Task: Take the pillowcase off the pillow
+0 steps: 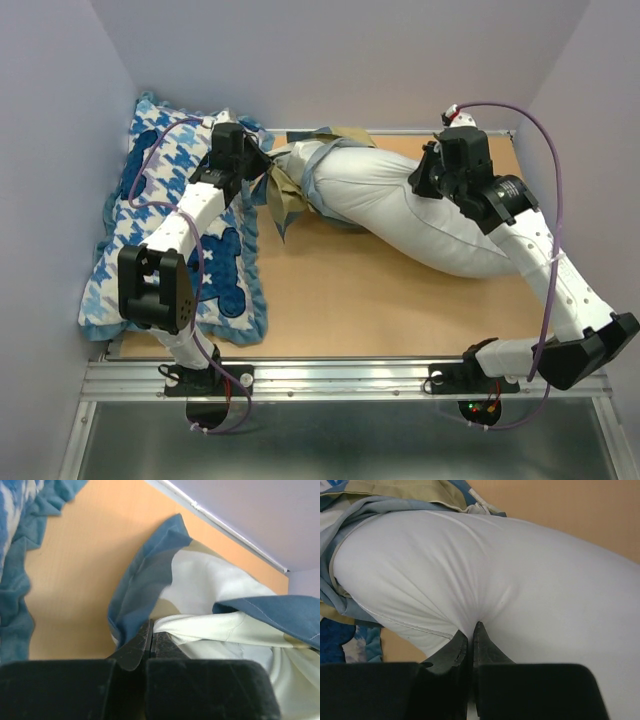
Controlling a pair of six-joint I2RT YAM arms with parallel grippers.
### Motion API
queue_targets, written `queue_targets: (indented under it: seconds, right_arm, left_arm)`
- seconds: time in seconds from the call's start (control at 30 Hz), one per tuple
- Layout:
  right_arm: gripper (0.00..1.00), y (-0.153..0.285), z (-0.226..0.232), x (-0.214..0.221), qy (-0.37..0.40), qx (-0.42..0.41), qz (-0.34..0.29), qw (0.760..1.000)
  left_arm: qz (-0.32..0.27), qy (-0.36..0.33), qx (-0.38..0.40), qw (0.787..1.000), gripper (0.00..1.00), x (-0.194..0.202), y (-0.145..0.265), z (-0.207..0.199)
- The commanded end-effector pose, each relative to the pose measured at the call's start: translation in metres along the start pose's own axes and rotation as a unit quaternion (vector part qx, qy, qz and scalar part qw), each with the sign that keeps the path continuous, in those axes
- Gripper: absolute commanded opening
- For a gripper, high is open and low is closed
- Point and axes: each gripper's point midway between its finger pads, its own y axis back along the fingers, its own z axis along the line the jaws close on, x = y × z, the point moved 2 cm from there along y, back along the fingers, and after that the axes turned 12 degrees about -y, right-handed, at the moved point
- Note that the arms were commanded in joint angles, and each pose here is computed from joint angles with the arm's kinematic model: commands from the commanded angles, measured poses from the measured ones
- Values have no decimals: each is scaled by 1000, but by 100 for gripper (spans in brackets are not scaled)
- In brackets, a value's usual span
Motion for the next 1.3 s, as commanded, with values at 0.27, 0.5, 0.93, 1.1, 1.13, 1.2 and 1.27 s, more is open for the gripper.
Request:
queue_targets:
  seconds: [0.27,0.5,0.93,1.1,1.13,1.2,1.27]
  right_arm:
    - [0,114,-63,-119,-33,136,-222,965]
    - [1,138,-66,-126,-40,135,-241,960]
    - [1,162,-68,-133,-45,133,-255,957]
    - [1,170,-69,-136,-46,134,-265,954]
    - [1,175,-68,-140,-48,129,-270,953]
    - [1,177,-66,-141,-48,125,-268,954]
    - [1,178,-64,-141,-48,119,-267,955]
  left_arm:
    - [-91,-6,-331,939,0,-67,-2,184]
    - [-74,-15,-349,934,0,-71,-22,191]
    - [-65,-32,-340,938,0,-78,-44,186]
    - [-56,-37,-343,937,0,-75,-51,189]
    - [-51,-39,-341,938,0,-72,-52,187]
    - [-50,-40,-340,938,0,-70,-55,187]
    - [-50,-40,-336,940,0,-70,-55,185]
